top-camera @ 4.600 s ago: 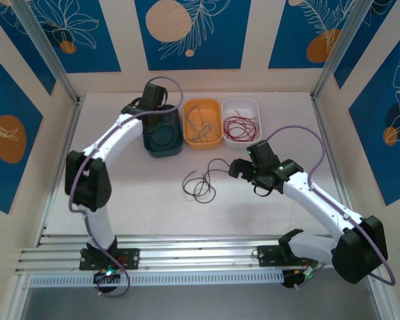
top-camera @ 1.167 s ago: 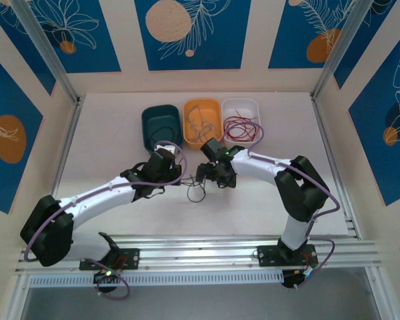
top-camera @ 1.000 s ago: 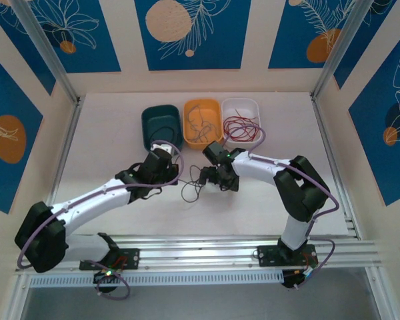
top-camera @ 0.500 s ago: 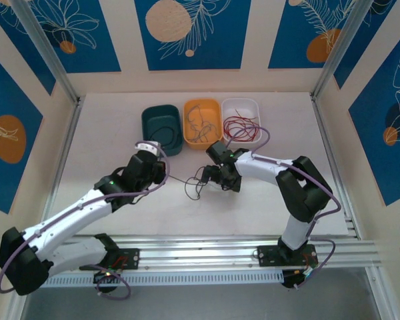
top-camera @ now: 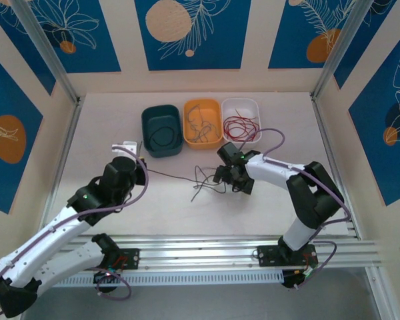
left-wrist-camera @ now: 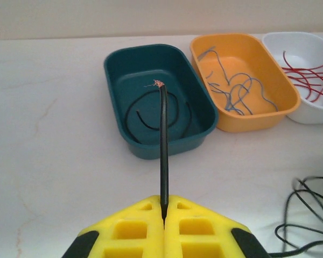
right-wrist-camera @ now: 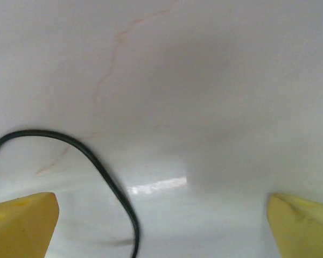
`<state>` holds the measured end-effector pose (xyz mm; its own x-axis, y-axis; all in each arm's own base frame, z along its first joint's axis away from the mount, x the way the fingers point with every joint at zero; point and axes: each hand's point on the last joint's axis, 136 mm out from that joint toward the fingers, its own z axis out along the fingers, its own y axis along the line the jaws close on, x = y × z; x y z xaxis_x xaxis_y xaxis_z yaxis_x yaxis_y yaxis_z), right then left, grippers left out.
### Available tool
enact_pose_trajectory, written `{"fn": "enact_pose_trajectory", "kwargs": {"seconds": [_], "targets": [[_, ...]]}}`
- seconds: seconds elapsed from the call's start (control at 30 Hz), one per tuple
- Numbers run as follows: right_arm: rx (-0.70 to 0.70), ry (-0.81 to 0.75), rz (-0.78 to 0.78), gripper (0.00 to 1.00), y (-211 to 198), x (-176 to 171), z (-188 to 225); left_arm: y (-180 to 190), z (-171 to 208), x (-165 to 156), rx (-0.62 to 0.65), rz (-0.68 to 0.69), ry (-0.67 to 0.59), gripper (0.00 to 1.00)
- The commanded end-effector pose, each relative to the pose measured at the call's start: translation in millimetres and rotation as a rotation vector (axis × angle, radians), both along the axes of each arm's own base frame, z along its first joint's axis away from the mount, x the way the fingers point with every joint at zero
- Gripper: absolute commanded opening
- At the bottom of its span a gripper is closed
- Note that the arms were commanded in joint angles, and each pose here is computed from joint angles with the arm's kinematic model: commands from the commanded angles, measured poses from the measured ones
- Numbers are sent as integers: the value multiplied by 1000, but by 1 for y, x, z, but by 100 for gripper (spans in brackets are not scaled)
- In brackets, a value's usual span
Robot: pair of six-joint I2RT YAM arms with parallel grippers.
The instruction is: Untangle the cables
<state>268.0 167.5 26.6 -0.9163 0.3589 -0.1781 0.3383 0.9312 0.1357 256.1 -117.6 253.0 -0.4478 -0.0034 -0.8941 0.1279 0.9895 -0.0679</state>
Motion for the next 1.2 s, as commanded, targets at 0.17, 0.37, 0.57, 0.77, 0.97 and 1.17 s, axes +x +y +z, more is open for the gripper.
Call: {"fn": "enact_pose_trajectory", "kwargs": {"seconds": [0.17, 0.37, 0.57, 0.77, 0.97, 1.17], "targets": [[-80, -37, -92, 99, -43, -8, 13, 28, 36, 0, 70, 84, -95, 0], [-64, -73, -116, 99, -55, -7, 24, 28, 48, 4, 74, 84, -127, 0], [-59, -110, -130, 99, -66, -8, 33, 33, 73, 7, 83, 95, -180, 0], [-51, -110, -162, 99, -77, -12, 32, 42, 112, 11, 100, 119, -256, 0], [-32, -118, -164, 99, -79, -12, 34, 35, 147, 16, 92, 84, -336, 0], [-7, -168, -147, 99, -76, -8, 46, 27, 177, 28, 149, 71, -387, 0]]}}
